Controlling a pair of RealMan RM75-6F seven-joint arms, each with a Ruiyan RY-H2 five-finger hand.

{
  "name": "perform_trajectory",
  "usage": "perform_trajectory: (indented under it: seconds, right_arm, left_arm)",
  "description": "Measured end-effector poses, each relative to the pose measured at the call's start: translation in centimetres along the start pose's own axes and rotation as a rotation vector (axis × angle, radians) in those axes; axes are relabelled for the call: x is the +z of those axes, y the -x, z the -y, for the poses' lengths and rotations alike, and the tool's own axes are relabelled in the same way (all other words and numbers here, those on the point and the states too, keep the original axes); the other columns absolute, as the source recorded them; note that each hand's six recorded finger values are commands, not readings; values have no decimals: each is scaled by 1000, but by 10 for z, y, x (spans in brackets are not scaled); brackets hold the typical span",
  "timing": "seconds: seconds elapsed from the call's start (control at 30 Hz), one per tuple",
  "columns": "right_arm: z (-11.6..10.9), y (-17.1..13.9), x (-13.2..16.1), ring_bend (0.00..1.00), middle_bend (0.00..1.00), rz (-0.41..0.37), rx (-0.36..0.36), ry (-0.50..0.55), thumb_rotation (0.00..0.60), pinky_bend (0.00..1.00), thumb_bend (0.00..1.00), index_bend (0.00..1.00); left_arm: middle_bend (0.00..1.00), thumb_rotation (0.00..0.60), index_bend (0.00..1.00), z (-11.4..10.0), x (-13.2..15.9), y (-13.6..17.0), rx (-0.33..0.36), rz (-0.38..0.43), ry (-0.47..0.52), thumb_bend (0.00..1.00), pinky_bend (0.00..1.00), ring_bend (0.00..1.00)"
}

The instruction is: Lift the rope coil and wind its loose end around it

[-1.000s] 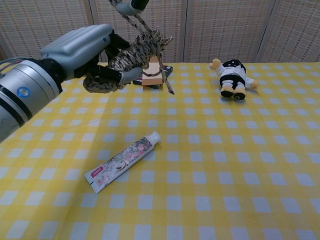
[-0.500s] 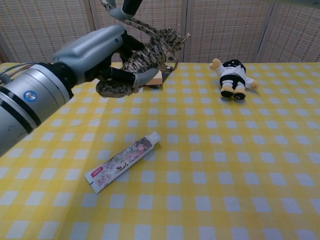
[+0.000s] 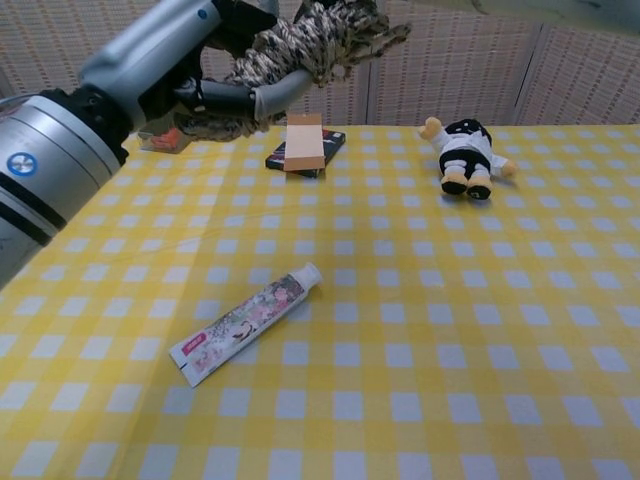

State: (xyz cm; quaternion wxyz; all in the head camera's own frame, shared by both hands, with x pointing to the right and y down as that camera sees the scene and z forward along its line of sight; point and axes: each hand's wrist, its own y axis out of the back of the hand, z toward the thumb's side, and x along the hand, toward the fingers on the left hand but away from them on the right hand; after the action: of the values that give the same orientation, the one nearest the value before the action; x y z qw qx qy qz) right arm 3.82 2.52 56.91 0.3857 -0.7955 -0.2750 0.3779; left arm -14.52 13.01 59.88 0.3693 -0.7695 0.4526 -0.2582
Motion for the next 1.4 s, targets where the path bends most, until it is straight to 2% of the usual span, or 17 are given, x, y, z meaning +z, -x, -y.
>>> perform_trajectory:
  seconds: [0.2, 0.57, 0.97, 1.4]
  right_arm:
    - [3, -3, -14, 0, 197, 17, 4, 43, 600, 0, 413, 629]
    - [-3, -4, -25, 0, 197, 18, -19, 73, 600, 0, 413, 629]
    - [3, -4, -34, 0, 196, 36, -1, 87, 600, 0, 413, 629]
    - [21, -8, -39, 0, 195, 43, 34, 81, 600, 0, 413, 629]
  left_arm:
    - [732, 403, 770, -3, -9, 1, 22, -10, 10, 357, 155, 505]
    - [732, 417, 770, 2, -16, 2, 11, -28, -6, 357, 155, 505]
    - [731, 416, 770, -8, -20, -2, 45, -43, 20, 357, 155, 505]
    - [731, 417, 771, -17, -18, -2, 70, -38, 48, 357, 155, 505]
